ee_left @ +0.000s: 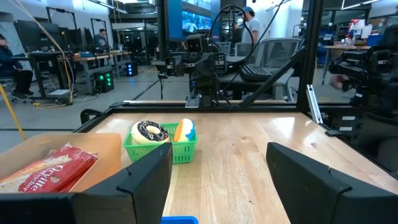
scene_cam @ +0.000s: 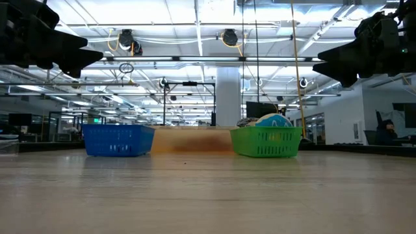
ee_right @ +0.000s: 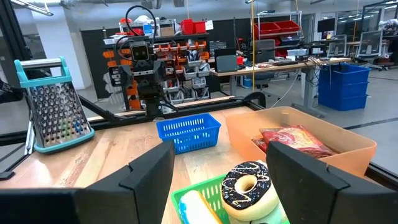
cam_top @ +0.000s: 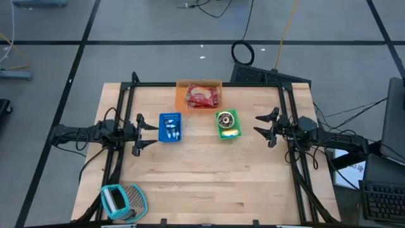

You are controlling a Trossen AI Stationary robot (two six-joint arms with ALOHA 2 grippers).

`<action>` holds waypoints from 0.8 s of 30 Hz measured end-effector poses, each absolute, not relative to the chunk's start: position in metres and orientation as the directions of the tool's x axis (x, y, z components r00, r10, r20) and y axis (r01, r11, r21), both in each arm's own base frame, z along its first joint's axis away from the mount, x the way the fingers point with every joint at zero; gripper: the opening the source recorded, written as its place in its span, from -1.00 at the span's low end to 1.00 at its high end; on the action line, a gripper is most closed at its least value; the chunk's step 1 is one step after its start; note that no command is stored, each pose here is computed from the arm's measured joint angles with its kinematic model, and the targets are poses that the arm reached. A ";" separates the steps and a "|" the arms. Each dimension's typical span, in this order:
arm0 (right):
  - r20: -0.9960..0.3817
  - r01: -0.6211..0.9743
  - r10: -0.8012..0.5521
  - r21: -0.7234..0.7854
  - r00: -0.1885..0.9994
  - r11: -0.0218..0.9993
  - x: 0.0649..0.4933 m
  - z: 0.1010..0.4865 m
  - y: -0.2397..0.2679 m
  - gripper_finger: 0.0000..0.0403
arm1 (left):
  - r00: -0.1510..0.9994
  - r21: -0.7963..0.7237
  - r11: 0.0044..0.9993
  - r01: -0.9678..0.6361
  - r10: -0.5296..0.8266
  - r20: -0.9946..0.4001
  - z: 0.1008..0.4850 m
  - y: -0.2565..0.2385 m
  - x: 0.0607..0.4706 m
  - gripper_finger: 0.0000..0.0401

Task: Pick & Place Food Item
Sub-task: Return to Home Position

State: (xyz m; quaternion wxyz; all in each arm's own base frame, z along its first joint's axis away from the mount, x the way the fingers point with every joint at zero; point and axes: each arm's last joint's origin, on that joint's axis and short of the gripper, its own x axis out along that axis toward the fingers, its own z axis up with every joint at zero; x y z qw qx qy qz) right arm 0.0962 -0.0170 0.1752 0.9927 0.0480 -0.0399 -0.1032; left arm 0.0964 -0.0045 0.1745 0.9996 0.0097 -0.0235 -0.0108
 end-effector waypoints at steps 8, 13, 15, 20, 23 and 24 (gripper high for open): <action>0.069 0.201 -0.209 0.104 0.975 0.974 0.096 0.175 -0.017 0.20 | 0.999 0.020 1.000 0.021 -0.022 0.047 0.174 -0.005 0.096 0.30; 0.069 0.201 -0.209 0.104 0.975 0.974 0.096 0.175 -0.017 0.20 | 0.999 0.020 1.000 0.021 -0.022 0.047 0.174 -0.005 0.096 0.29; 0.069 0.201 -0.209 0.104 0.975 0.974 0.096 0.175 -0.017 0.20 | 0.999 0.020 1.000 0.021 -0.022 0.047 0.174 -0.005 0.096 0.30; 0.069 0.201 -0.209 0.104 0.975 0.974 0.096 0.175 -0.017 0.20 | 0.999 0.020 1.000 0.021 -0.022 0.047 0.174 -0.005 0.096 0.31; 0.069 0.201 -0.209 0.104 0.976 0.974 0.096 0.175 -0.017 0.20 | 0.999 0.019 1.000 0.021 -0.022 0.047 0.174 -0.005 0.096 0.30; 0.069 0.201 -0.209 0.104 0.976 0.974 0.096 0.175 -0.017 0.20 | 0.999 0.020 1.000 0.021 -0.022 0.046 0.174 -0.005 0.096 0.29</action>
